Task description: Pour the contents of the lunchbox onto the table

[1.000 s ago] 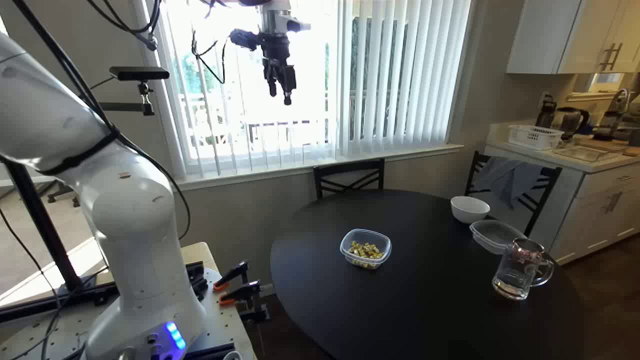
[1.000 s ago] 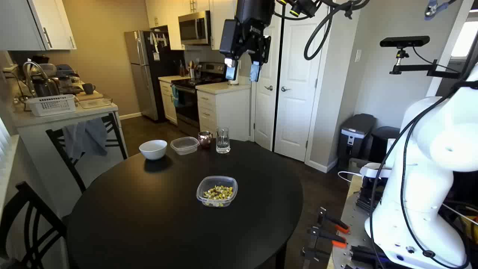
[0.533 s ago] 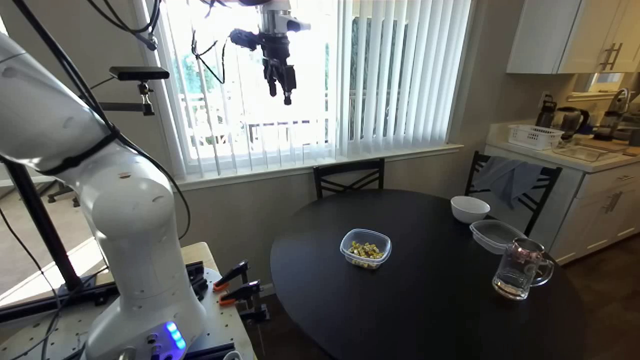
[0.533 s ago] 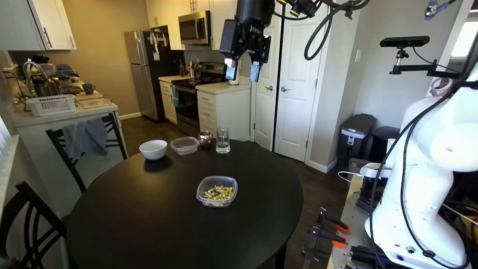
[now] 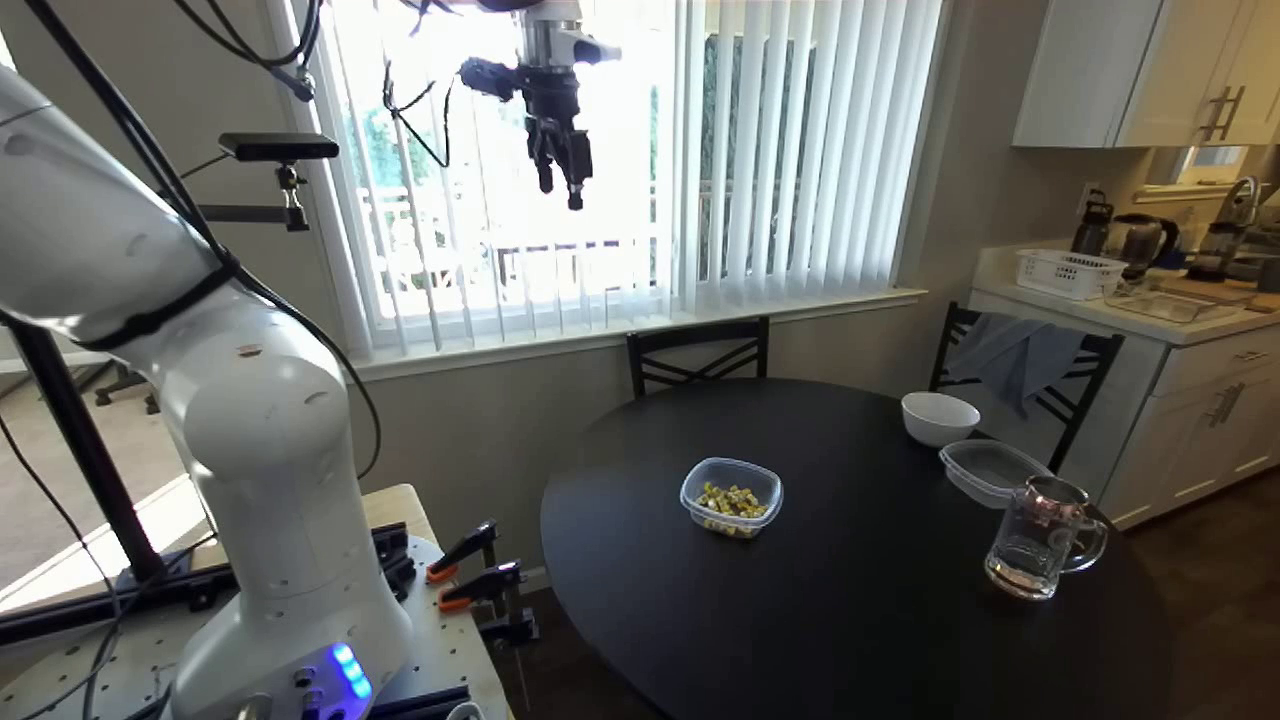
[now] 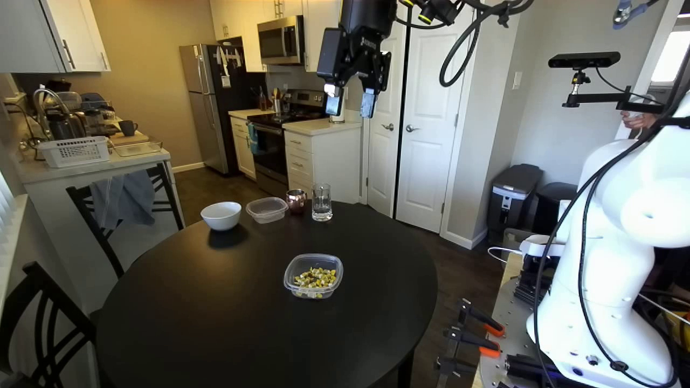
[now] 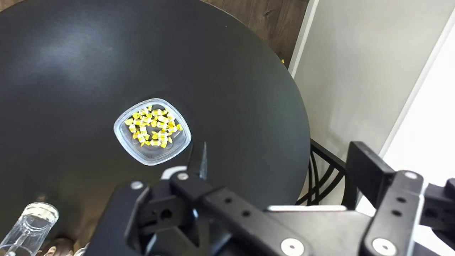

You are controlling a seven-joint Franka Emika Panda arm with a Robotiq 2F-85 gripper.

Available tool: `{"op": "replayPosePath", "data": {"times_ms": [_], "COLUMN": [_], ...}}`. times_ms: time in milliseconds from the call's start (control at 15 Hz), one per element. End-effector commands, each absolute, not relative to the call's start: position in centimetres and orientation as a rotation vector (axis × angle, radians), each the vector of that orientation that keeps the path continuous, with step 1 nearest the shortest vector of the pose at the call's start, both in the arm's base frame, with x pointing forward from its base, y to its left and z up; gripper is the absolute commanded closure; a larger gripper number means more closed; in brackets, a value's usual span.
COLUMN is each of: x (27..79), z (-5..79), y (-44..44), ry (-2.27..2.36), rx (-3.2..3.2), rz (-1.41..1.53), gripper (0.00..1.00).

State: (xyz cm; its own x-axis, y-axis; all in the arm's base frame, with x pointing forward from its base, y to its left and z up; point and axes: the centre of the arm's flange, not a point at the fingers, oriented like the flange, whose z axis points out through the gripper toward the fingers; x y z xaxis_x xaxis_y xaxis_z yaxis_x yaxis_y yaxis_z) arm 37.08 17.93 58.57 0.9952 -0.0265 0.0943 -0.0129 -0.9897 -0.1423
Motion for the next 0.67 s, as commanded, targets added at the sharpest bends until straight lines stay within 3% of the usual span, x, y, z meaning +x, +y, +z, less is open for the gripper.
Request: {"op": "replayPosePath", "data": {"times_ms": [0, 600], "x": [37.9, 51.2], "z": [57.5, 41.2], "y": [18.6, 22.0], "ry": [0.034, 0.272], "rx": [-3.006, -3.005], "rz": [-0.125, -0.03], "gripper": [0.0, 0.0]}}
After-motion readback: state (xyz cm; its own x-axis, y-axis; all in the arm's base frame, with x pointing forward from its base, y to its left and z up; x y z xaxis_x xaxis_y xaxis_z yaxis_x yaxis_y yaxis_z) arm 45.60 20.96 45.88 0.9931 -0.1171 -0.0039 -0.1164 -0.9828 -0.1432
